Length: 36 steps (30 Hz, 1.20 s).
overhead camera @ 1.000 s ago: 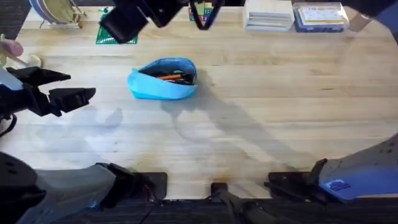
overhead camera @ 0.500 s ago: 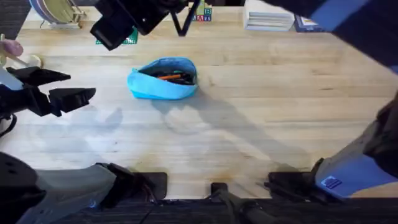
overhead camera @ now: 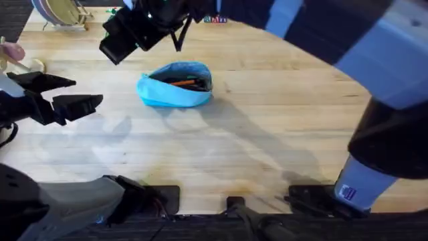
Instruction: Unzip the bag, pick up the pens from the table one at a time and place them inside, then zip the bag closed.
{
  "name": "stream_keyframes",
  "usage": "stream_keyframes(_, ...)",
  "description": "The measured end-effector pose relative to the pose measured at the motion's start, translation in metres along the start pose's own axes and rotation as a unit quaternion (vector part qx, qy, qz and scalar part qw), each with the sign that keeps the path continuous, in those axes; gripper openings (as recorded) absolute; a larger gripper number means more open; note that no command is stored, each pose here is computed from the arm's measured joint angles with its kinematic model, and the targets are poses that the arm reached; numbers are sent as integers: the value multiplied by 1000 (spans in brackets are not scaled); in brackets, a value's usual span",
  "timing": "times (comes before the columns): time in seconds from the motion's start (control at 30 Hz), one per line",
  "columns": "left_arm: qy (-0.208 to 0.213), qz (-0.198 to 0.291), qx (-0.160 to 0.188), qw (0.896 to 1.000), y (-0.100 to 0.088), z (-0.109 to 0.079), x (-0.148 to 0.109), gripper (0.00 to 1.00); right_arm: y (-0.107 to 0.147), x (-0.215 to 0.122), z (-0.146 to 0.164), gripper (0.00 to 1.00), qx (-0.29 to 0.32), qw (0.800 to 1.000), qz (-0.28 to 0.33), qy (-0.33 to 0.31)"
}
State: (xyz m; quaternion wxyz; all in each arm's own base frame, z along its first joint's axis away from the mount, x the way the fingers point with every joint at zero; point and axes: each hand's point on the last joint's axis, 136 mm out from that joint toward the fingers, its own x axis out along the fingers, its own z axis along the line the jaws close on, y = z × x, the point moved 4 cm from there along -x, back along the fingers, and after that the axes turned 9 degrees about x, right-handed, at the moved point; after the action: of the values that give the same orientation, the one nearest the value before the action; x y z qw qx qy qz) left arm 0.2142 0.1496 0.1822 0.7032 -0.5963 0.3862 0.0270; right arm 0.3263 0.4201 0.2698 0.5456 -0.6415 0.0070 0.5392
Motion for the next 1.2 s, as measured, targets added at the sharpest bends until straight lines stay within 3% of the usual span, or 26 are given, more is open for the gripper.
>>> stream_keyframes(0.5,0,0,0,1000,0,0,0,993,21,52,-6,996,32,999,30,8)
stream_keyframes(1.0,0,0,0,1000,0,0,0,993,16,63,-6,995,44,999,14,4)
stream_keyframes(1.2,0,0,0,1000,0,0,0,993,34,87,-10,978,51,998,42,11)
